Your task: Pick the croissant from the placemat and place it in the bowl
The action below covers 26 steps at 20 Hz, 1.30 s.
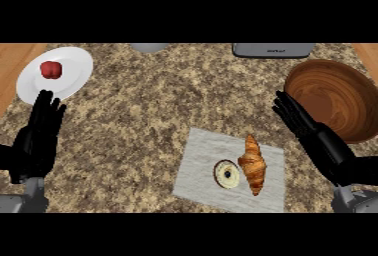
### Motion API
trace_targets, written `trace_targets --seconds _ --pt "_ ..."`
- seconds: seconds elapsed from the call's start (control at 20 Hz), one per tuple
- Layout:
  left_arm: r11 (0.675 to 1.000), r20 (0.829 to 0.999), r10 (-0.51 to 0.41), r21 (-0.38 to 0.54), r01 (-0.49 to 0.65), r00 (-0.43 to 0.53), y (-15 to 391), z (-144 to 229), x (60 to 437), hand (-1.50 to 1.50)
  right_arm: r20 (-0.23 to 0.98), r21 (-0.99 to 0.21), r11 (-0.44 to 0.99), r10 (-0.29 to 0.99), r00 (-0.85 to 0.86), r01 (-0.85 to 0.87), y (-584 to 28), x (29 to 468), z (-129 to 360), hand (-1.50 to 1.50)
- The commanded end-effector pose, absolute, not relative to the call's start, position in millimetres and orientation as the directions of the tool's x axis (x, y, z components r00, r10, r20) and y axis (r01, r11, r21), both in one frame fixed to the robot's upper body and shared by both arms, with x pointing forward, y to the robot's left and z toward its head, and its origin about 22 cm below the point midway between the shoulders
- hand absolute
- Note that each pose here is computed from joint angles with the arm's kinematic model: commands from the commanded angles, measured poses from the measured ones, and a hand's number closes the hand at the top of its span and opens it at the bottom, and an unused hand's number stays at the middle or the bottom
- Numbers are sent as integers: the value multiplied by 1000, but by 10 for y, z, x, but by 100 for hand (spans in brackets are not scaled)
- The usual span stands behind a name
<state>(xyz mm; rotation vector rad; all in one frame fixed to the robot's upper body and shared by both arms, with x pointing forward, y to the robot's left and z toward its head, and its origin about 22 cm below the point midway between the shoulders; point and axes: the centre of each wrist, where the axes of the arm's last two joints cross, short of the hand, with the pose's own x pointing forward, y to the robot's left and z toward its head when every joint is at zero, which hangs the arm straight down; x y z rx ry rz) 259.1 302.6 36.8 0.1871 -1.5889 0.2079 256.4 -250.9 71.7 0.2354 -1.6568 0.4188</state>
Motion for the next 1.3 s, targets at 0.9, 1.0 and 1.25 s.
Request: trace_targets --seconds 0.9,1.0,1.25 --pt "957 974 -225 226 -184 22 3169 580 2734 0 661 -725 636 750 9 264 -2559 1304 725 -150" --pt "954 968 -249 249 -165 20 3152 762 2595 0 650 -746 621 757 62 240 -2586 1258 864 -150" --pt "953 968 -251 249 -172 12 3314 667 2761 0 633 -762 604 771 71 236 -2455 1208 1434 -150"
